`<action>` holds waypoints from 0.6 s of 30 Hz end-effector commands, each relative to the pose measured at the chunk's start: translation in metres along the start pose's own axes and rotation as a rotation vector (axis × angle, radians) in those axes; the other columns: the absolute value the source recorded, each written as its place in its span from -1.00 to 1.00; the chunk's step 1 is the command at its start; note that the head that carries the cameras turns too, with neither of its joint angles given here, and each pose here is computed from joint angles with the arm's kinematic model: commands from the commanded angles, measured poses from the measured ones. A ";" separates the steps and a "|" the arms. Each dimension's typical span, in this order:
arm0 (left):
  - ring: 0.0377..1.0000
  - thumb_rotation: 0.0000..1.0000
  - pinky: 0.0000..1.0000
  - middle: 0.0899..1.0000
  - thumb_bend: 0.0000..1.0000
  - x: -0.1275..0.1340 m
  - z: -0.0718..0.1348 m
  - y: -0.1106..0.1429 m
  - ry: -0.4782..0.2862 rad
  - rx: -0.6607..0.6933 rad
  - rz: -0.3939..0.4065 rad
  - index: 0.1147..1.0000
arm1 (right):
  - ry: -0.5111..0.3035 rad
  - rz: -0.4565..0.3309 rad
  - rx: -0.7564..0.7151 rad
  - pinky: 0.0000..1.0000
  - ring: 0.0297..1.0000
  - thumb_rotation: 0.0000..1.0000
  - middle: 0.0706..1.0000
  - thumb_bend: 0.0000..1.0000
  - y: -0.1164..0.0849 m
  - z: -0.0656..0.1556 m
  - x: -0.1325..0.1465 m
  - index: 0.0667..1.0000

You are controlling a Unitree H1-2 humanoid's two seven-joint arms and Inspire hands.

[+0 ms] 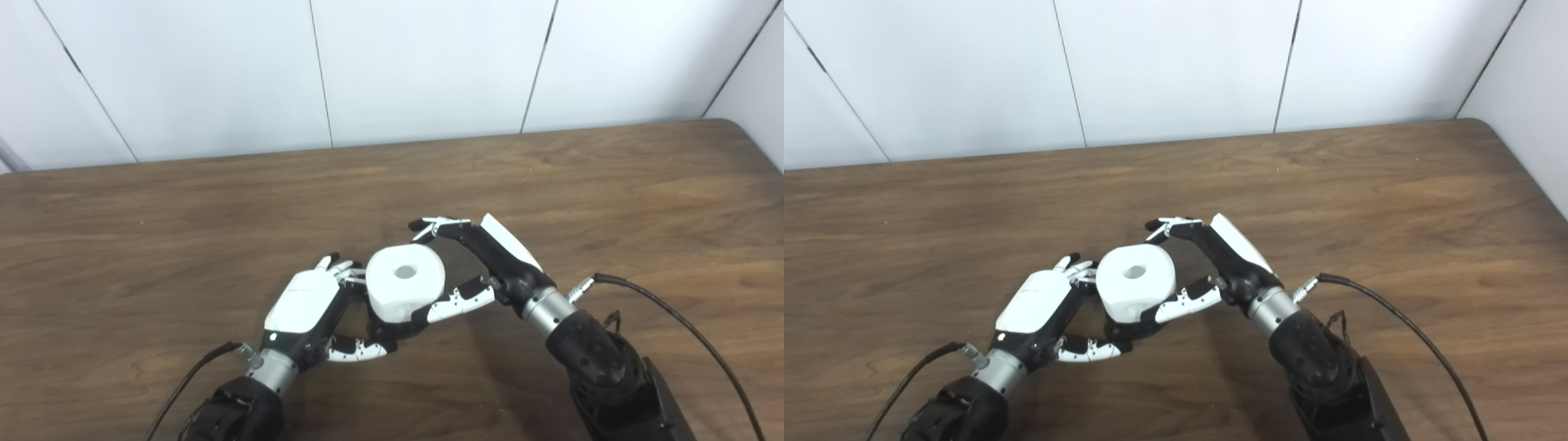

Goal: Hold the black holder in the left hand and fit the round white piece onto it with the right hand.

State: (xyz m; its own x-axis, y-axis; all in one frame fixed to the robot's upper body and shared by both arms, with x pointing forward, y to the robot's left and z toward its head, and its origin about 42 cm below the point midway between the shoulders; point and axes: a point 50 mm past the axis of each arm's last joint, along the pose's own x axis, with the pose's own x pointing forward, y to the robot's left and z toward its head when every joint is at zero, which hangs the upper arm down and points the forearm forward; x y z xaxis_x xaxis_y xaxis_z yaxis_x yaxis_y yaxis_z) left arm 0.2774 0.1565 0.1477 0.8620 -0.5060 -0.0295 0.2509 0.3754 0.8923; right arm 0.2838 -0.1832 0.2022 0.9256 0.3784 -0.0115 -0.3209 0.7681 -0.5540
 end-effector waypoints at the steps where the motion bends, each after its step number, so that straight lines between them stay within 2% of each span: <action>1: 0.78 -0.89 1.00 0.54 0.04 -0.001 0.002 -0.007 -0.005 0.004 -0.060 -0.16 | -0.070 -0.032 -0.006 1.00 0.84 -0.71 0.64 0.05 -0.003 0.010 0.003 -0.11; 14: 0.79 -0.89 1.00 0.54 0.05 0.001 0.002 -0.008 -0.010 0.006 -0.057 -0.16 | -0.054 -0.033 -0.038 1.00 0.84 -0.69 0.66 0.05 -0.004 0.006 0.002 -0.09; 17: 0.79 -0.89 1.00 0.54 0.05 0.001 0.001 -0.008 -0.009 0.005 -0.057 -0.16 | -0.047 -0.030 -0.056 0.94 0.84 -0.68 0.68 0.04 -0.004 0.006 0.002 -0.08; 18: 0.79 -0.90 1.00 0.54 0.04 0.001 0.001 -0.008 -0.008 0.005 -0.057 -0.16 | -0.046 -0.029 -0.062 0.92 0.84 -0.52 0.70 0.44 -0.004 0.006 0.002 0.06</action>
State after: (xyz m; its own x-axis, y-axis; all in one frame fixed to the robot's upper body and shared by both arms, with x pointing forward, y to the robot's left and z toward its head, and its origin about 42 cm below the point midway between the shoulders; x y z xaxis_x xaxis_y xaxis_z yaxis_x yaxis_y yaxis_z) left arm 0.2779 0.1562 0.1478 0.8613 -0.5073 -0.0294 0.2506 0.3737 0.8930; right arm 0.2846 -0.1834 0.1999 0.9299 0.3678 -0.0036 -0.3033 0.7612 -0.5732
